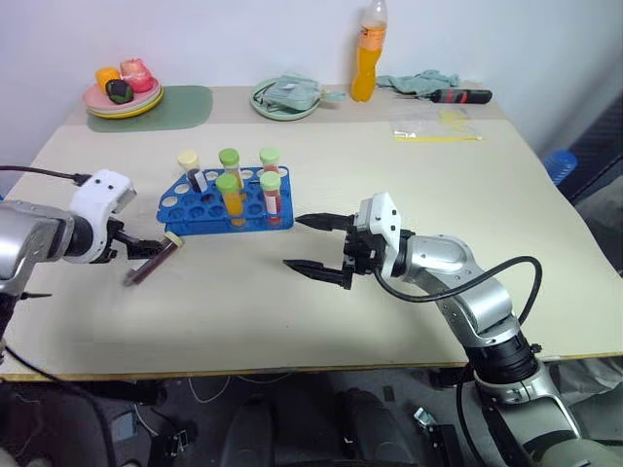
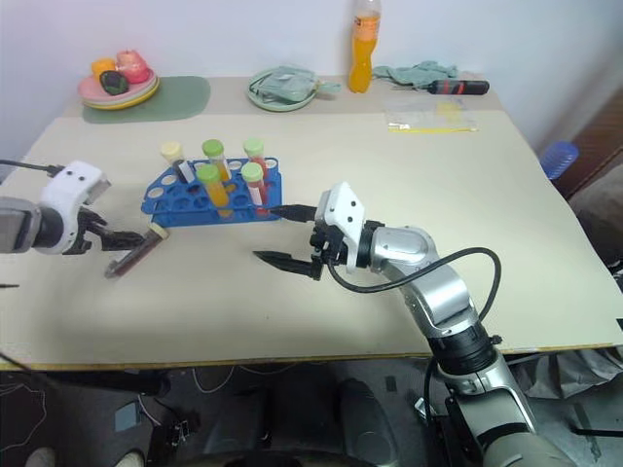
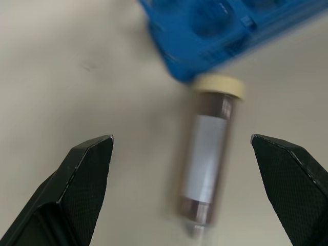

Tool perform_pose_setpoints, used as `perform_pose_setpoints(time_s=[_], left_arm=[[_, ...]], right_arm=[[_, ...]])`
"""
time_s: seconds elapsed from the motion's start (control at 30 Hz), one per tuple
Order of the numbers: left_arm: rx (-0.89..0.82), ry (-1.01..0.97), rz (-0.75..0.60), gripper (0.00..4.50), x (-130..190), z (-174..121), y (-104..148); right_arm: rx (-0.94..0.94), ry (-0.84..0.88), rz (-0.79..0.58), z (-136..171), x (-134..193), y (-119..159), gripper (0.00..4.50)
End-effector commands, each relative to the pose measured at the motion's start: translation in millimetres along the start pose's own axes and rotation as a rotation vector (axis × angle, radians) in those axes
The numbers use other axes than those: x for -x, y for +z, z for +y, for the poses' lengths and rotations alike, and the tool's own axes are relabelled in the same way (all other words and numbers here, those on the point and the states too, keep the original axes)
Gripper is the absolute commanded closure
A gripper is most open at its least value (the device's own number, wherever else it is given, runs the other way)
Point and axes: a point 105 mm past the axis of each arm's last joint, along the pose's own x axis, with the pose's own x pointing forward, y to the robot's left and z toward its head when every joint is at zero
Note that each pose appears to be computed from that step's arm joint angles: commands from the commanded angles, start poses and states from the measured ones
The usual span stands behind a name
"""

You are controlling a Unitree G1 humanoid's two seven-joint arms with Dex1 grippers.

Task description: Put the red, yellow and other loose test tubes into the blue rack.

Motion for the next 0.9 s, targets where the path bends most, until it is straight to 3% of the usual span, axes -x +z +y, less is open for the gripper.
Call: perform_pose_setpoints(time_s=[0.03,0.3,0.4,0.57,0.6,0.63,0.8,0.9], left_arm=[[-0.025,-0.031,0.113,0.06,-5.4,2.8,-2.4],[-0.09,-0.05,0.316,0.06,-28.2,22.1,-17.9],[-0.101,-0.057,0.353,0.92,-34.7,25.1,-22.0],[-0.068,-0.101,0.322,3.32,-32.6,28.5,-20.5],[-0.079,-0.099,0.313,3.65,-28.0,33.3,-22.6],[-0.092,-0.101,0.304,3.65,-22.8,37.6,-24.7],[-0.216,-0.182,0.081,3.65,21.9,58.7,-39.1],[-0.297,-0.226,-0.226,3.65,47.1,53.4,-28.5]], right_arm=[[0.031,0.019,-0.041,9.1,-2.3,11.6,0.73],[0.021,-0.015,-0.042,11.3,-1.8,9.0,0.73],[0.019,-0.024,-0.046,11.9,-2.8,9.1,0.73],[0.022,-0.028,-0.048,12.5,-3.3,9.3,0.73],[0.024,-0.028,-0.048,12.5,-3.5,9.5,0.73],[0.027,-0.027,-0.047,12.5,-3.5,9.7,0.73],[0.035,-0.036,-0.046,11.3,-1.2,11.3,0.73],[0.034,-0.039,-0.044,10.9,0.5,10.7,0.73]])
